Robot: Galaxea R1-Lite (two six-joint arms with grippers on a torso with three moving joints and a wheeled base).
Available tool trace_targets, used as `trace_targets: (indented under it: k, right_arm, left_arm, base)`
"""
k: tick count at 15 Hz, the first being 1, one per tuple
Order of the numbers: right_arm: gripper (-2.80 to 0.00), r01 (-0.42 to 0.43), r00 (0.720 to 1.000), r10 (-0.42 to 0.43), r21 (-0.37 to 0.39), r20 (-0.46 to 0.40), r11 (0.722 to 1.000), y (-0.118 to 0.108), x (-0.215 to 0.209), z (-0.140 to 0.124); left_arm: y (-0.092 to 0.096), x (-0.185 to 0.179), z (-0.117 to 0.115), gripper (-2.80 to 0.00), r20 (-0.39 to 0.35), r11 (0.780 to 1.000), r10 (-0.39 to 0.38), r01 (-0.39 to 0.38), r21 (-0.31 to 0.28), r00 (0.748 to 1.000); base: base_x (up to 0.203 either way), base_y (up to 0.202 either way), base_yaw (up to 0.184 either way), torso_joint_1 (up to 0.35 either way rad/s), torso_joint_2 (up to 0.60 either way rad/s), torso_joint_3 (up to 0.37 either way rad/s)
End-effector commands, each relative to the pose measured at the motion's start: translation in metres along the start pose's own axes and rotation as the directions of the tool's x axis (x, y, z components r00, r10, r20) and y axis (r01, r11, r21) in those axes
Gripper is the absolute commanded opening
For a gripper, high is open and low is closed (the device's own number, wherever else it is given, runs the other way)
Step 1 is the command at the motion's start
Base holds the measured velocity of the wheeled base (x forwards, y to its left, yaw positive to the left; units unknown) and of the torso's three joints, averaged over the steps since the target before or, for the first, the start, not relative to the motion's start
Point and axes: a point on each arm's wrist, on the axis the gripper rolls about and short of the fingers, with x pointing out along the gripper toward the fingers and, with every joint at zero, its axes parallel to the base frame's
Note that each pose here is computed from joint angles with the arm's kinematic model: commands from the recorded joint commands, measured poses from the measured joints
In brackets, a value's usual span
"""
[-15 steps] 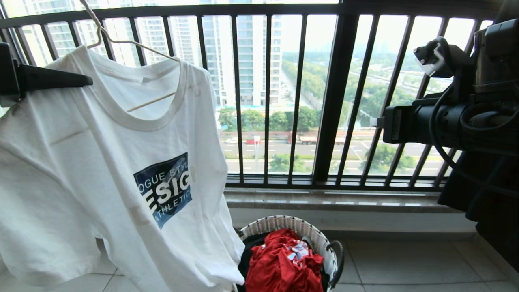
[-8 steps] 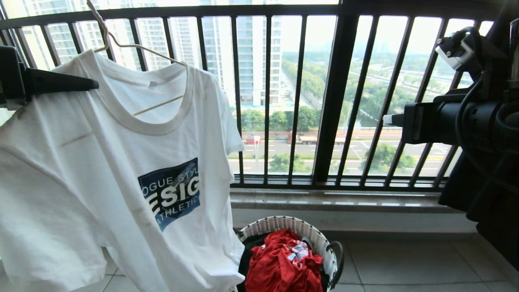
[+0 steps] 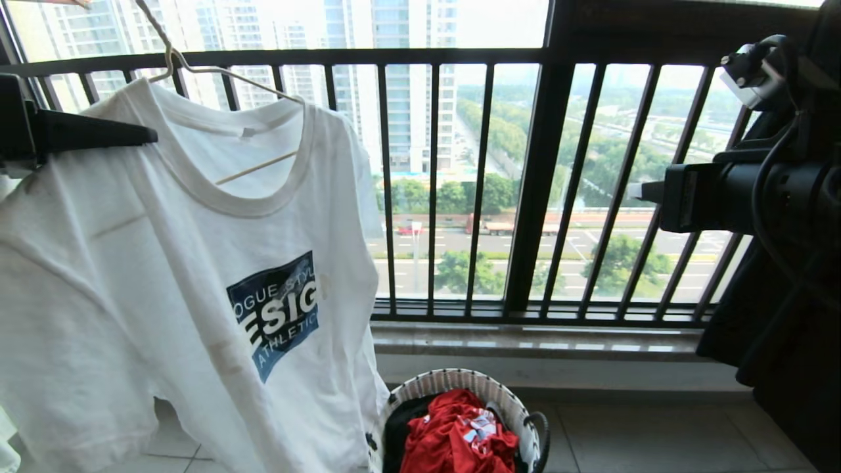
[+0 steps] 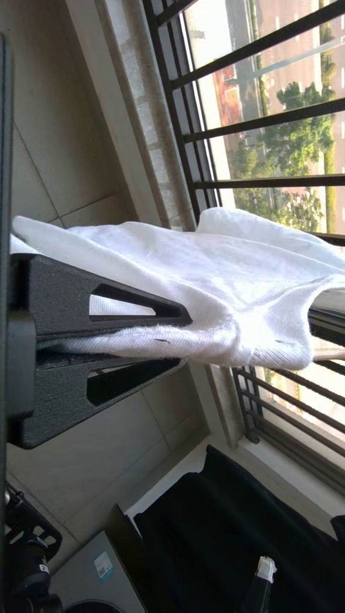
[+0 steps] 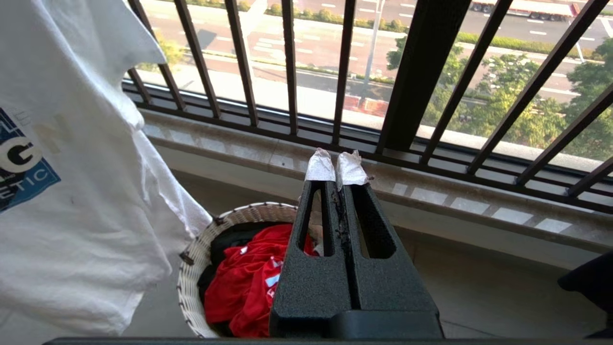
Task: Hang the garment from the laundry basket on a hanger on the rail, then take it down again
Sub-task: Hang the clothes rack on the clothesline
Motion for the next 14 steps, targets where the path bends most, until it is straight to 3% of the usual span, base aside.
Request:
trace_targets:
  k: [1,12,14]
  right_arm:
    - [-2.80,0.000,1.000,0.000,0.001,0.004,1.000,0.0000,-0.0009,0.0006]
    - [-2.80,0.001,1.000,-0.001,0.001,0.011,1.000,-0.0008,-0.0049,0.0018]
    - [-2.80,0.001,1.000,-0.001,-0.002,0.006,1.000,-0.0010,-0.0060,0.0008]
  left_arm:
    - [-0.0003,0.0023,-0.0022,-2.80,-0.010,1.000,-0.014,0.014,-0.006,1.000]
    - [-0.0033,0.0012,-0.0032,-2.80,-0.010,1.000,-0.021,0.021,-0.006,1.000]
    - [-0.0097,0.0049,-0.0079,-2.80,-0.026,0.999,-0.054,0.054,-0.005,0.998]
  base:
    - [0.000,0.000,0.000,0.143,-0.44,-0.330]
    - [0.000,0.000,0.000,0.172,-0.48,-0.310]
    - [0.000,0.000,0.000,0.206,-0.51,-0.305]
